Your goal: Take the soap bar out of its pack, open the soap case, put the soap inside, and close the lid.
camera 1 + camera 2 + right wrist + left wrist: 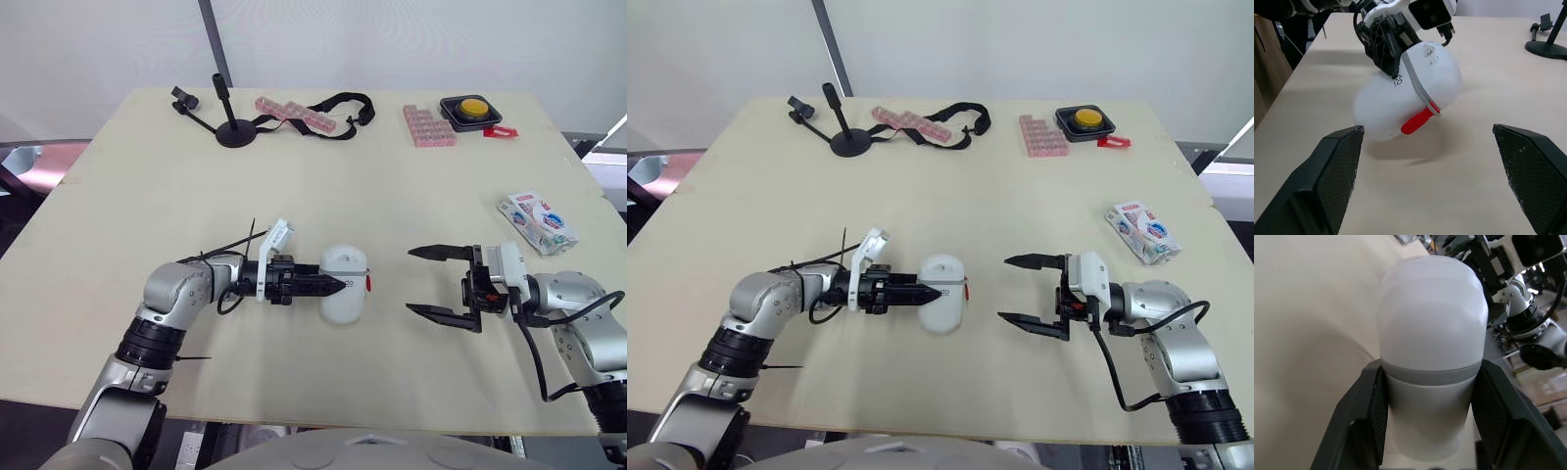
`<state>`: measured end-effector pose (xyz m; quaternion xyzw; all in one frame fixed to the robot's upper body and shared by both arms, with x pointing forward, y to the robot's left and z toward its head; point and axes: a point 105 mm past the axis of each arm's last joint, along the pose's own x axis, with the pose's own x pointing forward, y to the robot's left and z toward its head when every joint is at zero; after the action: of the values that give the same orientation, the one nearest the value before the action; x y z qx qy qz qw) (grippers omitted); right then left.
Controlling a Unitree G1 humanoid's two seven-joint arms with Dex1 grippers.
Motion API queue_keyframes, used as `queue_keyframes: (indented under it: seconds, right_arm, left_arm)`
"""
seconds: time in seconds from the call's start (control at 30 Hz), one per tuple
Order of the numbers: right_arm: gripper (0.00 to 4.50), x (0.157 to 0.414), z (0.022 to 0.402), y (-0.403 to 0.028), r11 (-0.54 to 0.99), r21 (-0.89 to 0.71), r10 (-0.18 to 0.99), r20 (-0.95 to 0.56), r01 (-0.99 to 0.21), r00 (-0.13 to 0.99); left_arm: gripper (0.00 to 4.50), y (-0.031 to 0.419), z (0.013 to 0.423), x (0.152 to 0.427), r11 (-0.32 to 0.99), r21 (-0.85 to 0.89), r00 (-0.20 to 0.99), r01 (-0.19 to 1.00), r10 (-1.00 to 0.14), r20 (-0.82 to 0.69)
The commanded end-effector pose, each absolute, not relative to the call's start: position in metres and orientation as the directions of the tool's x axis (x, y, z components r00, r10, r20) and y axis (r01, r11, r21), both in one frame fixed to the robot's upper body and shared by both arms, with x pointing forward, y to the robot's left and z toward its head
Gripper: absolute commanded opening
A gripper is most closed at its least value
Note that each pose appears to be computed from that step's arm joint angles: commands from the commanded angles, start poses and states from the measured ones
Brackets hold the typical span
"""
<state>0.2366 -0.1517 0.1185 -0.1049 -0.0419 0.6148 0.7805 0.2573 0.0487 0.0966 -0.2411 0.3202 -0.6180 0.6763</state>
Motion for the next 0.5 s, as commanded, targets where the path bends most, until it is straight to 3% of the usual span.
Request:
queue_keyframes:
  seconds: [0.03, 0.27, 0.5]
  right_arm:
    - [4.49, 0.234, 0.129, -0.148, 0.203, -0.243, 0.975, -0.044, -0.948, 0.22]
    - [4.49, 0.229, 0.127, -0.145, 0.18, -0.229, 0.978, -0.059, -0.957, 0.198]
    - [4.49, 0.233, 0.127, -0.144, 0.182, -0.231, 0.977, -0.065, -0.956, 0.202]
  left_arm:
    - [1.89, 0.051, 0.098, 0.254, 0.134, -0.818, 0.0, 0.56, -0.987, -0.162]
    - [1.89, 0.053, 0.092, 0.268, 0.184, -0.91, 0.038, 0.37, -0.982, -0.183]
    - [1.89, 0.05, 0.076, 0.269, 0.277, -0.899, 0.013, 0.339, -0.957, -0.29]
